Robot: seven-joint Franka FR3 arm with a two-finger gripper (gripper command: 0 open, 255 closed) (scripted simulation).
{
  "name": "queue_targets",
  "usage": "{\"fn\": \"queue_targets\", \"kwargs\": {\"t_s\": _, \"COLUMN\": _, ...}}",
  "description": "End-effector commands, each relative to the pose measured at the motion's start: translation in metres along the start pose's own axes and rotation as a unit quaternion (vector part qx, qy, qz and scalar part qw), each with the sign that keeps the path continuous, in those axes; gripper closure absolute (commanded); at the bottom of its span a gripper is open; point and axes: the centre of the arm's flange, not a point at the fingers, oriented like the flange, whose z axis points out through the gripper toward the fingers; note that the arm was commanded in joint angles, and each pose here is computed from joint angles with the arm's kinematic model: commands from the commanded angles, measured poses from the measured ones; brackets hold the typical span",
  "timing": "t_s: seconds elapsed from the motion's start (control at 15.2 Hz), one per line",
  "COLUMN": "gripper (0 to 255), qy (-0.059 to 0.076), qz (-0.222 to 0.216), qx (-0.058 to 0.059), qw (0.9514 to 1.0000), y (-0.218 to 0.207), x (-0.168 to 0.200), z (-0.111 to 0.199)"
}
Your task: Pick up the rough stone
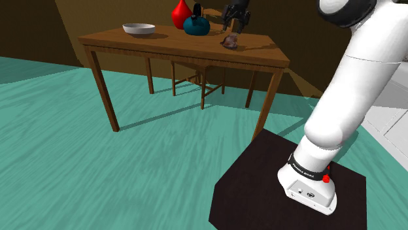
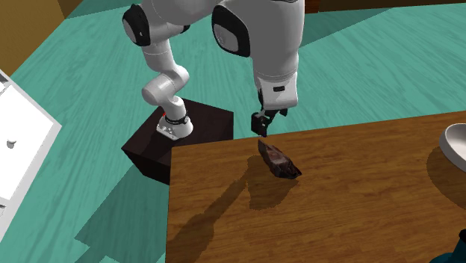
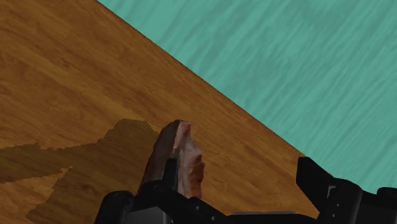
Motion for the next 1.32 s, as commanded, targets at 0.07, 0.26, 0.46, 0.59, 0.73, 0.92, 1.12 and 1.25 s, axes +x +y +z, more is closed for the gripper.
{"fn": "queue_targets", "kwargs": {"t_s": 0.07, "gripper": 0, "qy": 0.001, "qz": 0.039, "qx": 0.011, "qw": 0.9992, "y": 0.029, "x": 0.029, "z": -0.003}}
{"fn": "queue_targets", "kwargs": {"t_s": 0.26, "gripper": 0, "qy": 0.001, "qz": 0.077, "qx": 0.021, "qw": 0.9968, "y": 0.061, "x": 0.056, "z": -0.004}}
{"fn": "queue_targets", "kwargs": {"t_s": 0.46, "gripper": 0, "qy": 0.001, "qz": 0.084, "qx": 0.023, "qw": 0.9962, "y": 0.067, "x": 0.059, "z": 0.006}}
{"fn": "queue_targets", "kwargs": {"t_s": 0.59, "gripper": 0, "qy": 0.001, "qz": 0.084, "qx": 0.023, "qw": 0.9962, "y": 0.069, "x": 0.059, "z": 0.016}}
{"fn": "queue_targets", "kwargs": {"t_s": 0.73, "gripper": 0, "qy": 0.001, "qz": 0.084, "qx": 0.023, "qw": 0.9962, "y": 0.071, "x": 0.058, "z": 0.027}}
{"fn": "queue_targets", "kwargs": {"t_s": 0.92, "gripper": 0, "qy": 0.001, "qz": 0.084, "qx": 0.023, "qw": 0.9962, "y": 0.072, "x": 0.057, "z": 0.035}}
{"fn": "queue_targets", "kwargs": {"t_s": 1.12, "gripper": 255, "qy": 0.001, "qz": 0.084, "qx": 0.023, "qw": 0.9962, "y": 0.073, "x": 0.057, "z": 0.036}}
{"fn": "queue_targets", "kwargs": {"t_s": 1.25, "gripper": 255, "qy": 0.001, "qz": 0.084, "qx": 0.023, "qw": 0.9962, "y": 0.073, "x": 0.057, "z": 0.036}}
